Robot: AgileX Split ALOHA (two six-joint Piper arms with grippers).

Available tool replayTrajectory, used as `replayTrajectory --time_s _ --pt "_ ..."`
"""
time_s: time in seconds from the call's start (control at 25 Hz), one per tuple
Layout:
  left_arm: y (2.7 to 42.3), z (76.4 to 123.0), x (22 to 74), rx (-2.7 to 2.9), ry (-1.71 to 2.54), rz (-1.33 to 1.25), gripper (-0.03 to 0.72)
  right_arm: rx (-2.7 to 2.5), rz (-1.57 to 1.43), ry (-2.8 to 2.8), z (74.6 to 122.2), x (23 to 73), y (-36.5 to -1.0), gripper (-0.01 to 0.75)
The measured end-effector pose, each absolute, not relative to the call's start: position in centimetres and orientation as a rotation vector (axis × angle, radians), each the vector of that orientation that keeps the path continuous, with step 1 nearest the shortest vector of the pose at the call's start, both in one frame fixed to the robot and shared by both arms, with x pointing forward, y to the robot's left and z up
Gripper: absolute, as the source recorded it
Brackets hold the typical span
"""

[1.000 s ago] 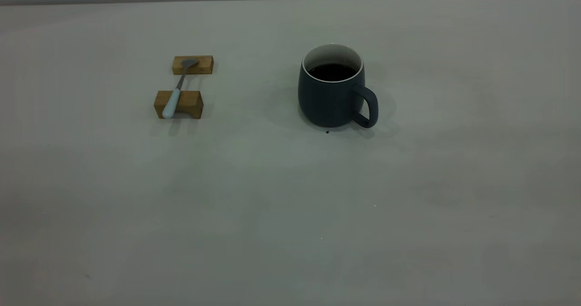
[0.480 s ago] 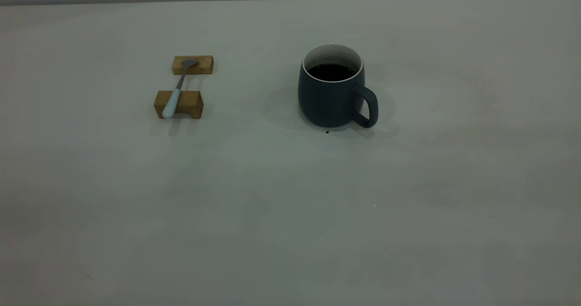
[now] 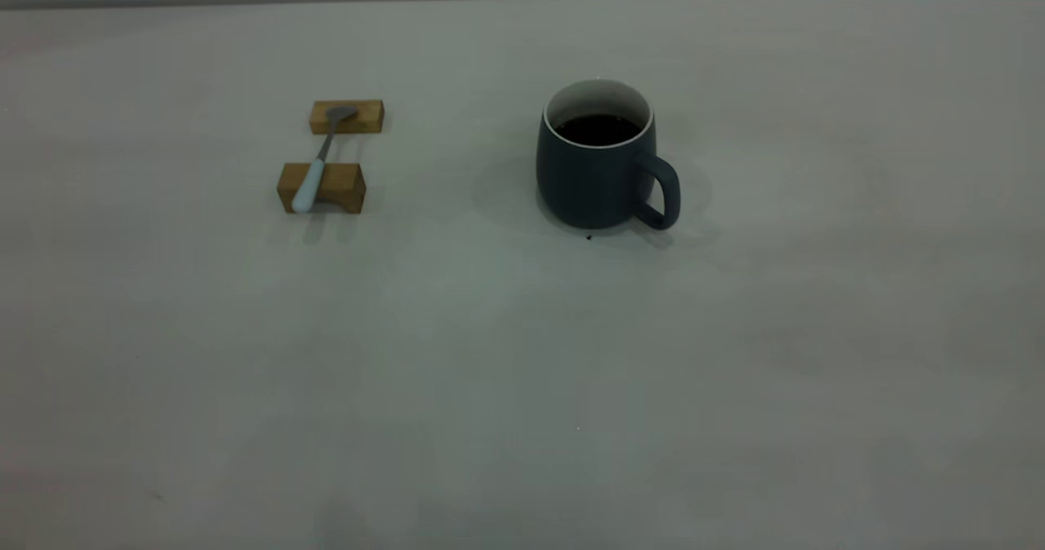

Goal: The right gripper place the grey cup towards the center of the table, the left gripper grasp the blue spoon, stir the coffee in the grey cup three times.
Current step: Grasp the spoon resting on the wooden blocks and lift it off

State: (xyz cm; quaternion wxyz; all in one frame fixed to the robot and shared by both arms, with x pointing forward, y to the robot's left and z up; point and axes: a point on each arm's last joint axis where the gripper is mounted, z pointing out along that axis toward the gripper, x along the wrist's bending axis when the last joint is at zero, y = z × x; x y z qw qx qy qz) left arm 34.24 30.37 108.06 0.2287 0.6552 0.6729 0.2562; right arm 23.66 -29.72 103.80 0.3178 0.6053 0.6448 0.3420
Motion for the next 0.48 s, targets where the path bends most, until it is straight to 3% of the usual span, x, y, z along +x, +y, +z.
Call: replayTrajectory --time_s 0.24,0.48 --pt "29.2 105.9 45.6 1.882 1.974 0.457 0.667 1.593 0.899 1.696 103.8 23.7 -29.7 0.587" --pt "25.7 99.0 55.8 2.091 2.021 0.230 0.672 1.593 0.899 1.696 103.8 23.7 -29.7 0.587"
